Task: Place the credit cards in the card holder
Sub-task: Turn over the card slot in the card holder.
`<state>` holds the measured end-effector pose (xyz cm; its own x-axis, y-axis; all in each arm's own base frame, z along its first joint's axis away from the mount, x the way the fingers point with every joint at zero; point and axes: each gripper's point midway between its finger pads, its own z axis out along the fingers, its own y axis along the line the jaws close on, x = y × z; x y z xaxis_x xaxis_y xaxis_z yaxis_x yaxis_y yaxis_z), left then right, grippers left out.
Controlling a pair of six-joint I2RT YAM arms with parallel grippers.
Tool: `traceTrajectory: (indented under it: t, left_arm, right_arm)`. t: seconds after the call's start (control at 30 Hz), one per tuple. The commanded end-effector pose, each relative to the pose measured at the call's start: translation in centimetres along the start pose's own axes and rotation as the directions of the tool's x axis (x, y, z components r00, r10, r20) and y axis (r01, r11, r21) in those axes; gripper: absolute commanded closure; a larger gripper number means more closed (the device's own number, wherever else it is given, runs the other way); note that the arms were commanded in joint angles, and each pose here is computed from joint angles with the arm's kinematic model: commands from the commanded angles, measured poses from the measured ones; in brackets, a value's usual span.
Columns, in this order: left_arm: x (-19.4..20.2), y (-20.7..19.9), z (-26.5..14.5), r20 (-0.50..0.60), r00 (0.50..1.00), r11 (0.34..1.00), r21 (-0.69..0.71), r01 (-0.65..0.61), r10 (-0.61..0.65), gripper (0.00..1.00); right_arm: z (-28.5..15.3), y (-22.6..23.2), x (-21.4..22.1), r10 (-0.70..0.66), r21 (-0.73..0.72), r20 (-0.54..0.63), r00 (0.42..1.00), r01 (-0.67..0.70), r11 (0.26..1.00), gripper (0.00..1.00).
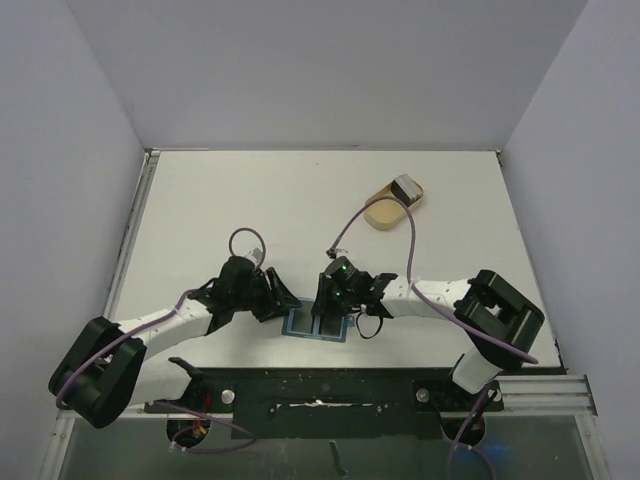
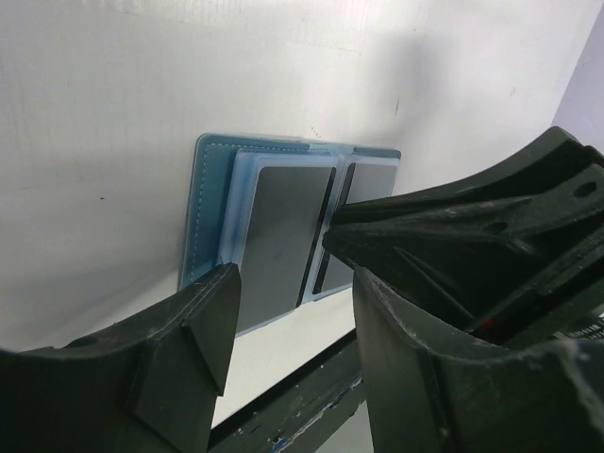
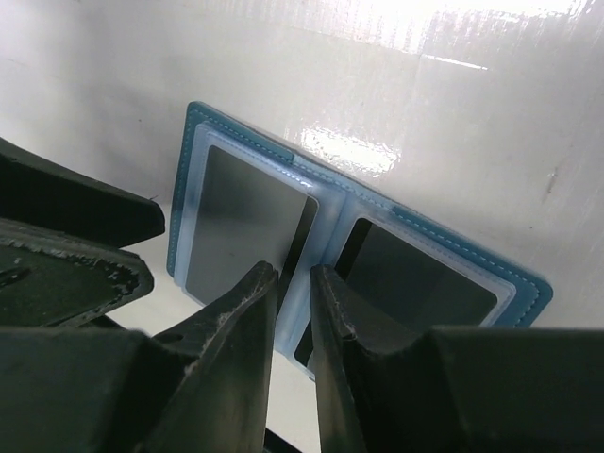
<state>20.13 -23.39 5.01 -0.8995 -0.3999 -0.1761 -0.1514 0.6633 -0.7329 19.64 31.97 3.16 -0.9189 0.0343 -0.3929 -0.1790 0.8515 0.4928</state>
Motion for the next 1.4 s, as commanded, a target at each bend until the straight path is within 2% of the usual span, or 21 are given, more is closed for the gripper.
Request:
traceTrajectory:
  t: [0.0, 0.23, 0.97, 1.07, 1.37]
  left_arm:
    - [-0.7, -1.6, -0.4, 0.029, 1.000, 0.998, 0.069, -0.013, 0.011, 0.50]
    - [-0.7, -1.5, -0.1, 0.024, 1.000, 0.998, 0.069, -0.011, 0.009, 0.50]
    - [-0.2, -2.5, 0.4, -0.007, 1.000, 0.988, 0.151, 0.007, -0.006, 0.49]
    - [-0.1, -3.5, 0.1, -0.014, 1.000, 0.981, 0.192, 0.019, -0.017, 0.49]
    - [0.7, -6.0, 0.0, -0.033, 0.999, 0.960, 0.278, 0.034, -0.026, 0.50]
  right_arm:
    - [0.4, 2.1, -1.2, -0.006, -0.064, 0.033, 0.999, 0.008, 0.998, 0.78]
    - [1.3, 0.1, 0.2, -0.005, -0.004, 0.000, 1.000, 0.005, 1.000, 0.90]
    - [1.4, -0.5, 0.6, -0.006, 0.002, -0.001, 1.000, 0.006, 1.000, 0.91]
    - [1.1, 0.2, 0.1, -0.020, -0.024, 0.016, 1.000, 0.020, 1.000, 0.89]
    - [-1.6, 1.2, -2.6, -0.048, -0.019, 0.121, 0.992, 0.051, 0.999, 0.70]
